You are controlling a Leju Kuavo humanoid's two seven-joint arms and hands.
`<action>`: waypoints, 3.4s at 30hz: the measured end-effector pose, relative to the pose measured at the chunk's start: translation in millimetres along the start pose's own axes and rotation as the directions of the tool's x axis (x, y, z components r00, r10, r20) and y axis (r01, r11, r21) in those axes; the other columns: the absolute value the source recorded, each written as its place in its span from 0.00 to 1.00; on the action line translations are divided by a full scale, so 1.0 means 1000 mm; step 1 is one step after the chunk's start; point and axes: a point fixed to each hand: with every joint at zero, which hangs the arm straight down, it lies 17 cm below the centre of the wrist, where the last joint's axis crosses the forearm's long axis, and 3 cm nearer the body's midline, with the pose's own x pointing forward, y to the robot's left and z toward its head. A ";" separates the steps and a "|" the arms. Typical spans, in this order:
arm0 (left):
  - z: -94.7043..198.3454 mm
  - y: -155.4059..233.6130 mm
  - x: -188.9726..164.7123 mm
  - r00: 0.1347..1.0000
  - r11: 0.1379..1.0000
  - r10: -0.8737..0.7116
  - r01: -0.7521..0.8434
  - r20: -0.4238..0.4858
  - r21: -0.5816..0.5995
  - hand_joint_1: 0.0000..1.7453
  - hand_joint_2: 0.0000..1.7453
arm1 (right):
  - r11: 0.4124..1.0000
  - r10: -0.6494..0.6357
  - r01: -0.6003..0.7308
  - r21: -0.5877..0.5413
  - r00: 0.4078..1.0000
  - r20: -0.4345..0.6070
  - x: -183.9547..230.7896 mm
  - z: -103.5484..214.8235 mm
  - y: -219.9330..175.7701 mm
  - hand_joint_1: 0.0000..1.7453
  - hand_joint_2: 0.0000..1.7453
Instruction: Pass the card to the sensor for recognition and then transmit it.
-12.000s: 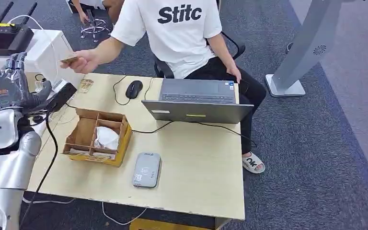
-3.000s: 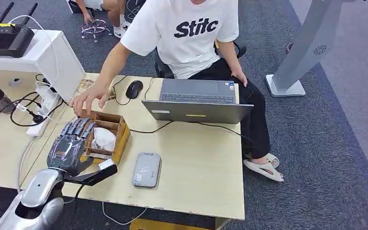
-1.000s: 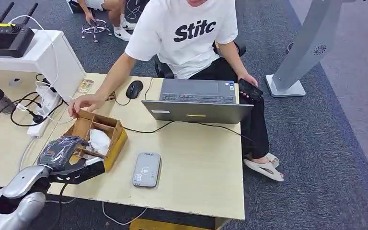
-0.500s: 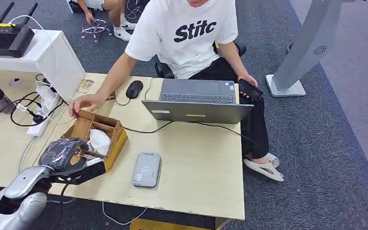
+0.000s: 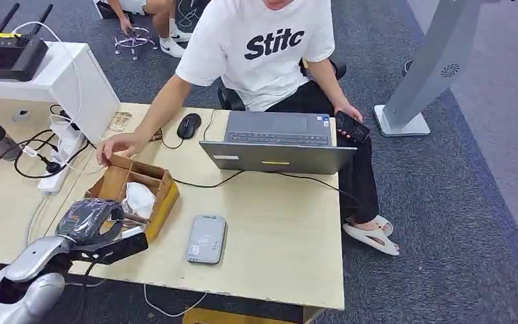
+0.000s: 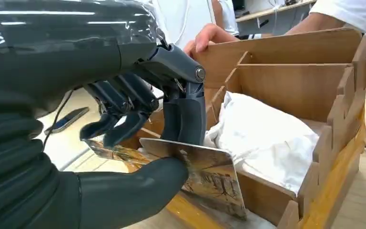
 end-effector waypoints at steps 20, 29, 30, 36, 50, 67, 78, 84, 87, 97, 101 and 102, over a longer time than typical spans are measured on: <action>0.003 0.043 -0.024 0.993 0.990 -0.113 0.116 -0.043 0.081 1.00 1.00 | 1.000 -0.011 0.011 -0.013 1.000 -0.006 -0.001 0.000 -0.002 0.00 1.00; 0.012 0.146 -0.041 0.973 0.939 -0.214 0.229 -0.087 0.257 1.00 1.00 | 0.999 -0.040 0.040 -0.024 0.999 -0.005 0.000 -0.001 -0.005 0.00 1.00; 0.015 0.164 -0.043 0.969 0.926 -0.225 0.245 -0.100 0.289 1.00 1.00 | 0.999 -0.043 0.043 -0.025 0.999 -0.007 -0.001 -0.001 -0.005 0.00 1.00; 0.042 0.243 -0.045 0.948 0.823 -0.268 0.318 -0.173 0.470 1.00 1.00 | 0.998 -0.053 0.053 -0.026 0.998 -0.013 -0.002 -0.001 -0.005 0.00 1.00; 0.013 0.194 -0.089 0.766 0.681 -0.432 0.623 -0.477 0.384 1.00 1.00 | 1.000 -0.019 0.018 -0.017 1.000 -0.005 0.005 -0.001 -0.002 0.00 1.00; -0.048 0.132 -0.082 0.786 0.774 -0.403 0.566 -0.469 0.284 0.00 0.00 | 1.000 -0.020 0.020 -0.024 1.000 -0.009 0.007 -0.002 -0.006 0.00 1.00; -0.056 0.158 -0.062 0.858 0.779 -0.302 0.474 -0.415 0.411 0.00 0.00 | 0.999 -0.028 0.028 -0.038 1.000 -0.008 0.007 -0.002 -0.009 0.00 1.00; -0.054 0.167 0.031 0.984 0.791 0.160 -0.174 0.077 0.586 0.00 0.00 | 0.998 -0.044 0.044 -0.041 0.999 -0.003 0.007 -0.002 -0.009 0.00 1.00; -0.032 0.160 0.087 0.943 0.742 0.220 -0.329 0.250 0.584 0.00 1.00 | 0.998 -0.054 0.054 -0.042 0.999 0.000 0.007 -0.002 -0.009 0.00 1.00; 0.070 0.168 0.169 0.778 0.544 0.260 -0.608 0.572 0.579 0.00 1.00 | 0.992 -0.107 0.106 -0.066 0.994 -0.017 -0.004 -0.002 -0.014 0.00 1.00; 0.107 0.171 0.175 0.753 0.480 0.226 -0.638 0.618 0.602 0.00 1.00 | 0.990 -0.124 0.122 -0.068 0.992 -0.021 -0.006 -0.002 -0.013 0.00 1.00; 0.118 0.173 0.174 0.748 0.455 0.217 -0.646 0.627 0.613 0.00 1.00 | 0.989 -0.129 0.127 -0.069 0.991 -0.024 -0.007 -0.001 -0.013 0.00 1.00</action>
